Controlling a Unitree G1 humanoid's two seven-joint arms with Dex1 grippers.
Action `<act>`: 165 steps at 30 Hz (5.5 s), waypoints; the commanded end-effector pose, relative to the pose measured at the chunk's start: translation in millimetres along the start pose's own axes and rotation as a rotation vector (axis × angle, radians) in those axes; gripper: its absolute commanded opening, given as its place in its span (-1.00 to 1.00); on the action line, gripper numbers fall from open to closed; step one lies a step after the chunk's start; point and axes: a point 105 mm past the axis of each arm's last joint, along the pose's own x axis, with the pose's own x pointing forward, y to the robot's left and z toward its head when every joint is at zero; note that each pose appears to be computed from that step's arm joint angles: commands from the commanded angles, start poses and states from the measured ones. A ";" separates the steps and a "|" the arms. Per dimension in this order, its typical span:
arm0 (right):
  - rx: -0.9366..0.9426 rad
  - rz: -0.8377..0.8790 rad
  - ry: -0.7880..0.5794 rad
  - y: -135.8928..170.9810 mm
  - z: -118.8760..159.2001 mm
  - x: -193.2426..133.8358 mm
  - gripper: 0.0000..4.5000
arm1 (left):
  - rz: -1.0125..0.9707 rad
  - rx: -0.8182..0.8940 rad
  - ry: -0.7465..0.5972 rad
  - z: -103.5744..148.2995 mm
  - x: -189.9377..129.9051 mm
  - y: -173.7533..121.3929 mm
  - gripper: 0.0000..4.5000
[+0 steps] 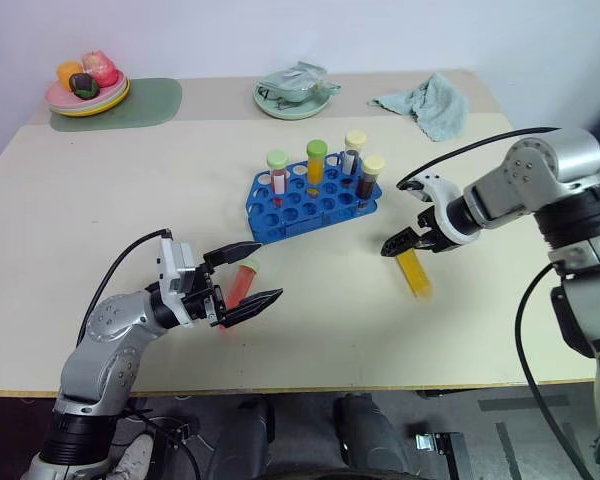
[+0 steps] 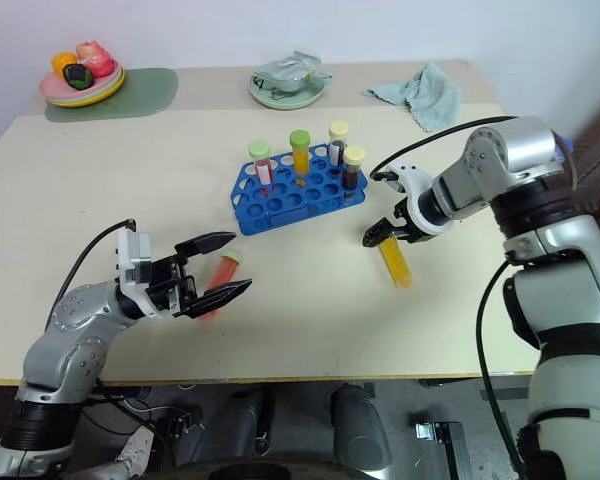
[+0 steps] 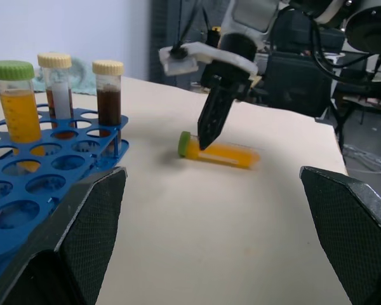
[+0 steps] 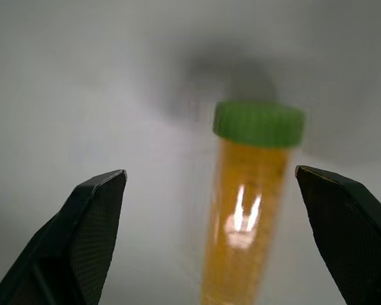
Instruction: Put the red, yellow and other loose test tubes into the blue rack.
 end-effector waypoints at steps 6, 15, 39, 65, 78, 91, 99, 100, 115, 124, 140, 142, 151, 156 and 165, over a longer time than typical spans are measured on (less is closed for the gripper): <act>0.033 -0.059 0.011 -2.3 4.7 1.6 0.93 | 0.009 0.028 -0.015 9.3 -0.7 -4.8 1.00; 0.007 -0.122 0.031 -13.8 -7.4 7.3 -0.15 | 0.005 0.030 -0.006 10.2 -1.3 -3.9 1.00; -0.287 0.289 -0.479 75.0 7.6 -26.3 -0.64 | 0.014 0.033 -0.011 18.6 -2.8 3.7 1.00; -0.455 0.321 -1.645 93.5 78.2 -3.1 -0.64 | 0.099 0.064 0.014 38.0 -15.4 9.0 1.00; -0.489 0.232 -1.614 70.9 73.9 12.4 -0.64 | 0.115 0.069 0.023 39.2 -17.8 7.3 1.00; -0.538 0.260 -1.590 73.2 48.4 21.1 -0.64 | 0.094 0.063 0.015 37.8 -12.6 8.1 1.00; -0.616 0.270 -1.558 83.7 43.1 29.2 -0.64 | 0.089 0.067 0.013 38.1 -11.6 9.1 1.00; -0.622 0.266 -1.552 83.8 44.0 30.0 -0.64 | 0.089 0.067 0.013 38.1 -11.5 9.0 1.00; -0.606 0.241 -1.510 74.1 58.6 33.3 -0.64 | 0.106 0.065 0.015 37.6 -13.7 5.9 1.00; -0.502 0.232 -1.500 61.6 67.5 33.1 -0.64 | 0.104 0.062 0.015 37.4 -13.4 6.2 1.00; -0.496 0.259 -1.489 59.1 59.0 34.0 -0.64 | 0.106 0.063 0.014 38.0 -13.0 5.9 1.00; -0.497 0.268 -1.487 61.9 55.7 35.5 -0.64 | 0.105 0.062 0.013 37.9 -12.6 6.0 1.00; -0.505 0.295 -1.488 76.8 62.0 36.5 -0.64 | 0.096 0.062 0.010 37.3 -10.7 7.3 1.00; -0.507 0.297 -1.491 77.9 67.3 34.4 -0.64 | 0.098 0.064 0.010 37.7 -10.9 6.7 1.00; -0.515 0.310 -1.480 81.3 65.4 39.1 -0.64 | 0.109 0.063 0.010 37.1 -12.4 5.6 1.00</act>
